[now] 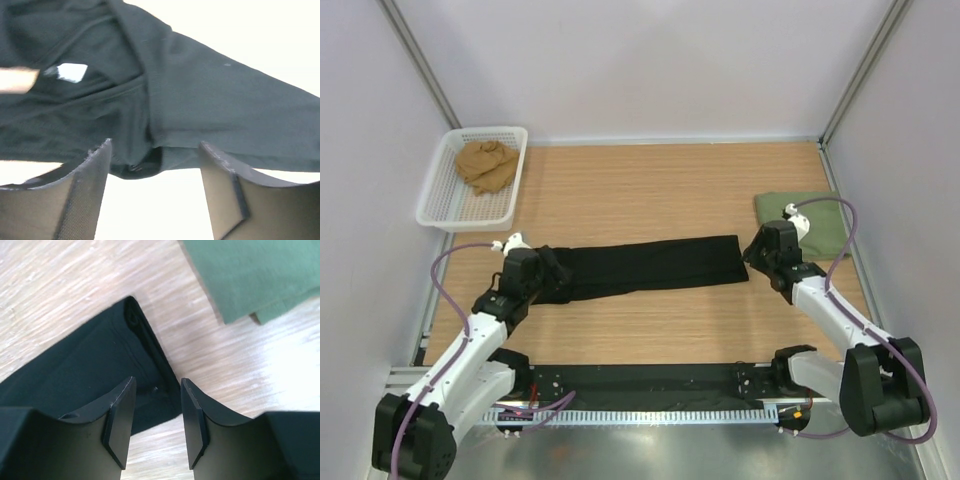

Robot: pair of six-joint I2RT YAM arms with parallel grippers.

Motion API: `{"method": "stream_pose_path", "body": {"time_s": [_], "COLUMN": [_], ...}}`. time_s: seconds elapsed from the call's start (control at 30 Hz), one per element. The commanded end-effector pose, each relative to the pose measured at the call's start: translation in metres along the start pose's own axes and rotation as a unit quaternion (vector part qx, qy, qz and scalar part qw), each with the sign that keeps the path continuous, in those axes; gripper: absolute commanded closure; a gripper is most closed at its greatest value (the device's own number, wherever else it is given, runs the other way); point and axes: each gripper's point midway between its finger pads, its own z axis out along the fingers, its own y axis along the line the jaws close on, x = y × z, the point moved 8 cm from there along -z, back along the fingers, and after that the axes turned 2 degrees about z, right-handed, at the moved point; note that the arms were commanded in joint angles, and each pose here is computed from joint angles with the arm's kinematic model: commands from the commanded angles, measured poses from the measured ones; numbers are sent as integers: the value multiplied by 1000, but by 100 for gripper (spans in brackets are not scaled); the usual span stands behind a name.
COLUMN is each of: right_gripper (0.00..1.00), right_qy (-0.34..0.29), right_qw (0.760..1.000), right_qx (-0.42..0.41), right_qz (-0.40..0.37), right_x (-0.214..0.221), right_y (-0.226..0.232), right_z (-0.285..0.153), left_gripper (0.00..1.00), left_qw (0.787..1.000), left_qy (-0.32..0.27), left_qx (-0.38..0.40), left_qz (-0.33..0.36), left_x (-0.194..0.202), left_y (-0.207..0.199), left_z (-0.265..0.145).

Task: Fold and stack the tank tops
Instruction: Fold the tank top

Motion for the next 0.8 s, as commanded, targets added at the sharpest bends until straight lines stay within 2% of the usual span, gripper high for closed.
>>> {"method": "stream_pose_path", "body": {"time_s": [0.0, 0.13, 0.3, 0.5, 0.63, 0.77], "right_gripper": [53, 51, 50, 50, 54, 56], "right_qy": [-28, 10, 54, 78, 89, 103], "right_qw": [999, 999, 998, 996, 994, 991], "right_qx": [-17, -19, -5, 7, 39, 57], "right_qz": [-16, -35, -45, -42, -51, -68], "right_x": [-23, -21, -11, 0, 8, 18], "right_y": [16, 23, 26, 25, 21, 17], "right_z": [0, 14, 37, 50, 53, 52], "left_gripper": [27, 15, 16, 16, 1, 0], "left_qw": [998, 991, 976, 965, 958, 952], "left_qy": [-10, -1, -1, 11, 7, 3], "left_qx": [-61, -111, -158, -166, -181, -198], "left_qz": [-30, -73, -147, -204, -223, -232], "left_x": [-7, -5, 0, 3, -6, -17], "left_y": [6, 15, 31, 42, 44, 44], "left_z": [-4, -2, 4, 17, 36, 54]}}
